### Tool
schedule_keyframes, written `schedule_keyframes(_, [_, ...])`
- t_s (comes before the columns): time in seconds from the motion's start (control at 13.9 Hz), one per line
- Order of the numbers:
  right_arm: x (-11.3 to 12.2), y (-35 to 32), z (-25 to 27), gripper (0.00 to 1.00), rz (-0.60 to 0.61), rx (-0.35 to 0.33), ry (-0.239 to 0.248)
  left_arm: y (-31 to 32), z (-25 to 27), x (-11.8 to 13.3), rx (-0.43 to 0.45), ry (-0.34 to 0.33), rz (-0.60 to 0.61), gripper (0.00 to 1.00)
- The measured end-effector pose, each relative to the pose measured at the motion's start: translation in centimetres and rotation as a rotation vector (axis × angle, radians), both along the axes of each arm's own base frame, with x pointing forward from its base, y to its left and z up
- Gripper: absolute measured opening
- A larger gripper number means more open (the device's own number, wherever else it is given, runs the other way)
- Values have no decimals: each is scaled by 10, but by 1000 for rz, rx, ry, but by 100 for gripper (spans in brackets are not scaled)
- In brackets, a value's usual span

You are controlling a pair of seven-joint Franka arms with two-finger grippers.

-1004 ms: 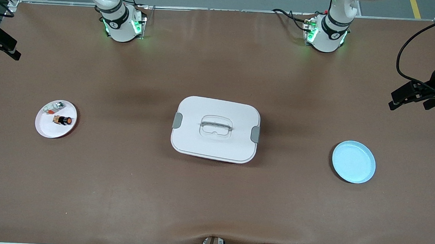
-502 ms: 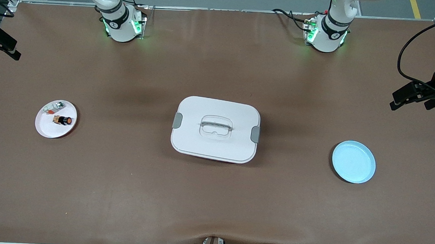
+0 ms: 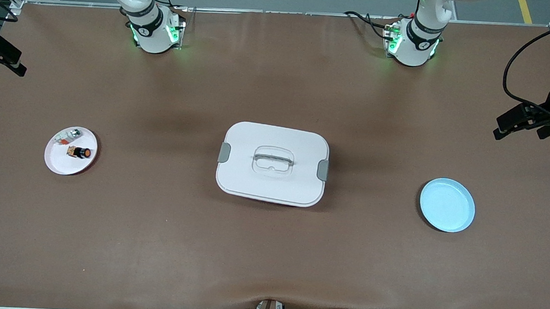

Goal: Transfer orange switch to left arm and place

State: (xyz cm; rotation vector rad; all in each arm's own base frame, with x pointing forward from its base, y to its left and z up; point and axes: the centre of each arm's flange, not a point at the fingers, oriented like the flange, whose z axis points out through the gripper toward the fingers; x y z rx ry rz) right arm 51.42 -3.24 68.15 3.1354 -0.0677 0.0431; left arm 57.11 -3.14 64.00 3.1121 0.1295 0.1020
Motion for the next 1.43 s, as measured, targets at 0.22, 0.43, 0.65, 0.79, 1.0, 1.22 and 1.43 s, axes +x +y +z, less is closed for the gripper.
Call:
schedule_keyframes(0.22, [0, 0, 0, 100, 0, 0, 0, 0, 0, 0, 0, 0, 0, 100])
schedule_keyframes(0.43, [0, 0, 0, 100, 0, 0, 0, 1, 0, 0, 0, 0, 1, 100])
schedule_keyframes(0.65, [0, -1, 0, 100, -1, -1, 0, 1, 0, 0, 0, 0, 1, 100])
schedule_keyframes(0.79, [0, -1, 0, 100, -2, -1, 0, 1, 0, 0, 0, 0, 1, 100])
schedule_keyframes(1.0, [0, -2, 0, 100, -3, -1, 1, 1, 0, 0, 0, 0, 1, 100])
schedule_keyframes(1.22, [0, -2, -2, 100, -1, -1, 5, 1, 0, 0, 0, 0, 1, 100])
schedule_keyframes(1.43, [-1, -2, -5, 100, 26, -2, 17, 1, 0, 0, 0, 0, 1, 100])
